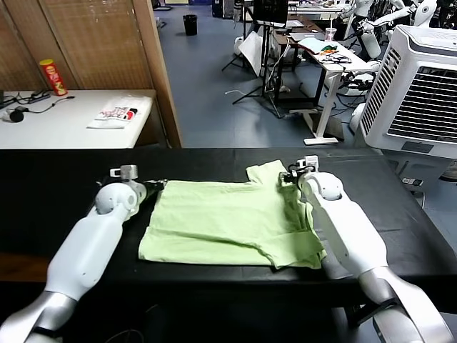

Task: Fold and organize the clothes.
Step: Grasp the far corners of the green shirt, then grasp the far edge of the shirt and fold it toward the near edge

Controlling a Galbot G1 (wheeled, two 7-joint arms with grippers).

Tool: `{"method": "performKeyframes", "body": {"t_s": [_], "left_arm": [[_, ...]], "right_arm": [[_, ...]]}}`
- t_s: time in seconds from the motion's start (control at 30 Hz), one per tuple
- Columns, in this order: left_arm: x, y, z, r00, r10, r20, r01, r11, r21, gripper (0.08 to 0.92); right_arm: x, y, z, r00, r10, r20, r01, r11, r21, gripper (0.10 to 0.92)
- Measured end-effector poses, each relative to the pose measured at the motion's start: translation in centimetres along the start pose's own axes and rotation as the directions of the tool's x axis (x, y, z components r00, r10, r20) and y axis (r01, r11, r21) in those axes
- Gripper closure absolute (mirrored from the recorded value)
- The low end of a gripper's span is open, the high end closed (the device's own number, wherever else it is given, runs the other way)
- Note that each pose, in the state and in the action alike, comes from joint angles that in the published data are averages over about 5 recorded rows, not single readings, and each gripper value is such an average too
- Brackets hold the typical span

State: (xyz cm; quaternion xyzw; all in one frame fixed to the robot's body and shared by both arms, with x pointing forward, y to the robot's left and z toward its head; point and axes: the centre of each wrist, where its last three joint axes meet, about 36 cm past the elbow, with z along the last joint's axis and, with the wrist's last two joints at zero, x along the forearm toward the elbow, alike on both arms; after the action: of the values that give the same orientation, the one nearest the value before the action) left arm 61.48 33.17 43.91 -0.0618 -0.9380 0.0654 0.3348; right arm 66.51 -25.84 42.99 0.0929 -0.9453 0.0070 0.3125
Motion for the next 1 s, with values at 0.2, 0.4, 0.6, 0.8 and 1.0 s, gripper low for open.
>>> {"method": "performKeyframes", "body": {"t_s": [0.2, 0.4, 0.6, 0.8, 1.0], "left_arm": [[0.4, -0.1, -0.1, 0.9999, 0.001, 0.012, -0.001, 1.0, -0.01, 0.874], [1.2, -0.1, -0.1, 0.9995, -0.005, 0.032, 0.006, 1.0, -0.024, 0.873], [2.8, -0.2, -0.3, 0.9977, -0.003, 0.068, 0.005, 0.999, -0.035, 0.873], [5.0, -0.3, -0.4, 0.9944, 0.006, 0.106, -0.001, 0.999, -0.043, 0.873], [8.2, -0.1, -0.2, 0.9903, 0.026, 0.137, -0.018, 0.998, -0.06, 0.873]], "right_arm": [[0.2, 0.0, 0.2, 1.0, -0.004, 0.014, 0.004, 1.0, -0.01, 0.9], [1.4, -0.9, 0.3, 0.998, -0.005, 0.056, 0.007, 0.999, -0.041, 0.9], [3.5, -1.7, 0.1, 0.993, -0.023, 0.113, 0.03, 0.998, -0.063, 0.9], [6.3, -2.4, 0.3, 0.989, -0.043, 0.142, 0.055, 0.995, -0.078, 0.9], [9.3, -2.1, 0.8, 0.991, -0.043, 0.125, 0.05, 0.997, -0.054, 0.9]]}}
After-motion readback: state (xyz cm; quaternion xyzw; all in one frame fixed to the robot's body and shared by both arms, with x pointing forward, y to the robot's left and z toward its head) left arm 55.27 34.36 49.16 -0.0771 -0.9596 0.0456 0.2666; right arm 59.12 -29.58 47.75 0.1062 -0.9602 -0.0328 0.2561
